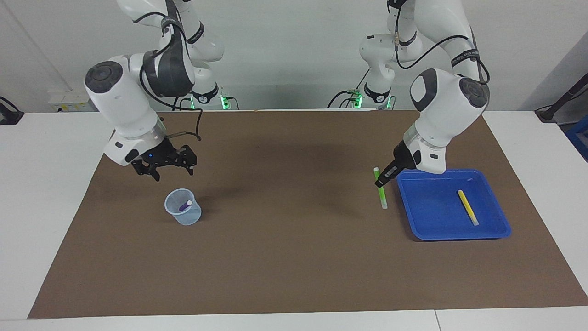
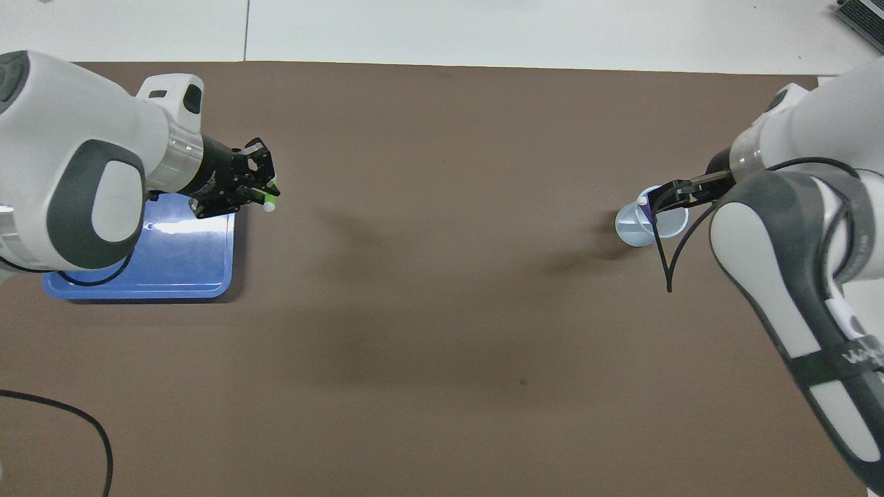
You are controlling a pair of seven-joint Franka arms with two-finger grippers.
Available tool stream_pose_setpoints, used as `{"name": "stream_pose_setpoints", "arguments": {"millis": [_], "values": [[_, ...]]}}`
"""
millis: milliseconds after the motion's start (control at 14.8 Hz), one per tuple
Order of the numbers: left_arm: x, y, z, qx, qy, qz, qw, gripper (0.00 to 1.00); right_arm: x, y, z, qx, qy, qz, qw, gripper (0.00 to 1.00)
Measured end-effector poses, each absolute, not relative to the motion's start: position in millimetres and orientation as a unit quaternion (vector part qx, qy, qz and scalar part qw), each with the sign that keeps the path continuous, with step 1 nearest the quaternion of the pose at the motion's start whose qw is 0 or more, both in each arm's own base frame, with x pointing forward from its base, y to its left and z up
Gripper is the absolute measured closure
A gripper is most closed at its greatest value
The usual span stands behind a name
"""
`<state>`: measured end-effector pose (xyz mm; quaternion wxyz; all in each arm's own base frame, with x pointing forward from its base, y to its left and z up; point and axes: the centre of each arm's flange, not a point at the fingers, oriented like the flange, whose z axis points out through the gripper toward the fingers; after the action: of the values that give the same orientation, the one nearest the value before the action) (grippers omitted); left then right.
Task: Right arm passes pens to left for tray arrangement
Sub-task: 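Lower the green pen into the blue tray and open the left gripper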
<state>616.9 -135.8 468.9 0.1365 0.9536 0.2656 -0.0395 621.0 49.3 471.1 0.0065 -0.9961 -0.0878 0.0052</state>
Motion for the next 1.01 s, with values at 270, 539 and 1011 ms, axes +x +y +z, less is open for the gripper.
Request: {"name": "stream_pose_setpoints", "arguments": {"millis": [270,539,1011], "values": [[615.2,-75.5,453.7,0.984,0.155,-0.022,0.083,0.82,638.8,52.7,425.5,-0.995,-0.103,0.006,-0.012,0.00],[611.5,-11.2,430.2,0.993,0.098,-0.025,0.063,0.82,646.6,68.8,401.5,-0.993,-0.118,0.002,-0.028,0.06],[603.9,1.1,385.2,0.994,0.096,0.012,0.059,0.82,648.6,68.8,395.6,-0.991,-0.124,0.001,-0.041,0.36]]}}
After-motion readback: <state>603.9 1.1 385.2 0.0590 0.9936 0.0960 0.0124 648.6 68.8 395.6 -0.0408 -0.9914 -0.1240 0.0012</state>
